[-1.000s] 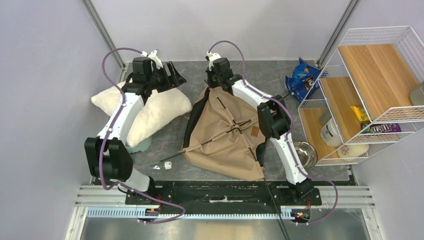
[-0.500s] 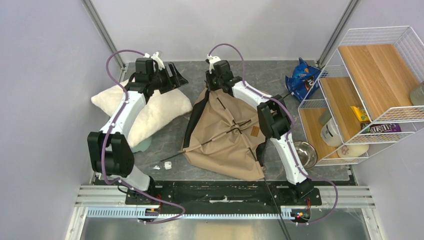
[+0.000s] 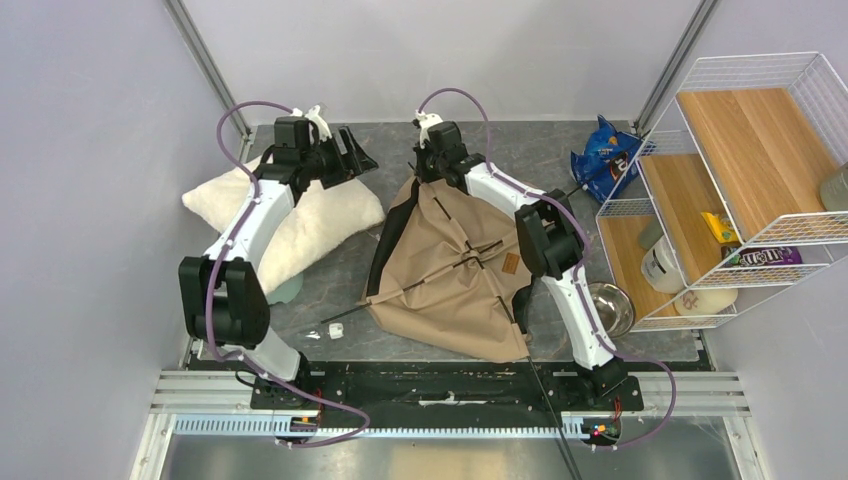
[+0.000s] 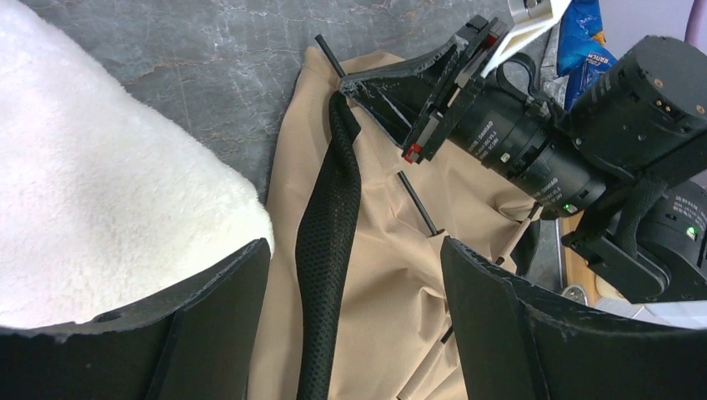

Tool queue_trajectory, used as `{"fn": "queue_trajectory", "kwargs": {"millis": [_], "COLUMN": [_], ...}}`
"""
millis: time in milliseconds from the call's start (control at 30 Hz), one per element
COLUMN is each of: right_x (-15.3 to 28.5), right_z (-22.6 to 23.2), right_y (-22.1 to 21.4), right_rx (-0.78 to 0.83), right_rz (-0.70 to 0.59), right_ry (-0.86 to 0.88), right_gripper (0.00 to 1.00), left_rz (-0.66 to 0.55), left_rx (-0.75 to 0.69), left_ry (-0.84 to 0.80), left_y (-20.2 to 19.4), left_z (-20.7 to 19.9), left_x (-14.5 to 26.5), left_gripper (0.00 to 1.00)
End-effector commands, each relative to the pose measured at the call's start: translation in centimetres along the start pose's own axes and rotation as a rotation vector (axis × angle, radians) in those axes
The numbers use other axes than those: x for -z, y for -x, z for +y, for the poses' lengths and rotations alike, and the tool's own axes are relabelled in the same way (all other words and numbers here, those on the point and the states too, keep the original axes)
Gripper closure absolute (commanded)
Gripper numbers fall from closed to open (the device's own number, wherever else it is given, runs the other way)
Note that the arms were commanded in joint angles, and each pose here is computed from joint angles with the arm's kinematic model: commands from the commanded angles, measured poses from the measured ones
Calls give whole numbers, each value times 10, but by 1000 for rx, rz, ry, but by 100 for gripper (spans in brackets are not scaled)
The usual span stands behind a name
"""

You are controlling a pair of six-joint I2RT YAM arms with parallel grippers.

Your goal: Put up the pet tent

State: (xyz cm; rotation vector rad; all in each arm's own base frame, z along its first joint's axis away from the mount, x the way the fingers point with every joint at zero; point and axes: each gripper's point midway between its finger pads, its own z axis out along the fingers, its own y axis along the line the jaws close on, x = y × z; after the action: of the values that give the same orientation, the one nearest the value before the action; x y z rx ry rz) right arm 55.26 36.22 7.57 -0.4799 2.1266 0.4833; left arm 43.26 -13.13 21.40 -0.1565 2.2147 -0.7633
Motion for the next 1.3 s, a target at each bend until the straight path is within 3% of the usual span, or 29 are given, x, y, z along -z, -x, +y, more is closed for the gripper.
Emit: {"fn": "queue_trajectory", "kwargs": {"millis": [0,133,267,533,967,1267], "right_x": [27,33,39,49,35,23], "right_z": [1,-5,-11,-8,-18,-22], "right_y": [30,24,21,34,-1,-32], "right_rx": [-12,-72,-168,-303,-309,-320], "right_rz": [-71,-73,-111,-156,-73,-5], "right_ry": [-21,-58,-59,40,17,2], "right_gripper": [100,100,100,100,100,100], "left_rz": [7,38,86,156,294,343], "left_rx": [45,55,60,15,-81,-93], "left_ry": [-70,-101,-93,-49,117,149], "left_y": [2,-5,-15,-32,-94,-113], "left_z": [-10,-15,-13,-1,28,27], "left_x": [-21,-54,-91,-148,-192,-209], "left_gripper": [19,23,35,47,45,44]}}
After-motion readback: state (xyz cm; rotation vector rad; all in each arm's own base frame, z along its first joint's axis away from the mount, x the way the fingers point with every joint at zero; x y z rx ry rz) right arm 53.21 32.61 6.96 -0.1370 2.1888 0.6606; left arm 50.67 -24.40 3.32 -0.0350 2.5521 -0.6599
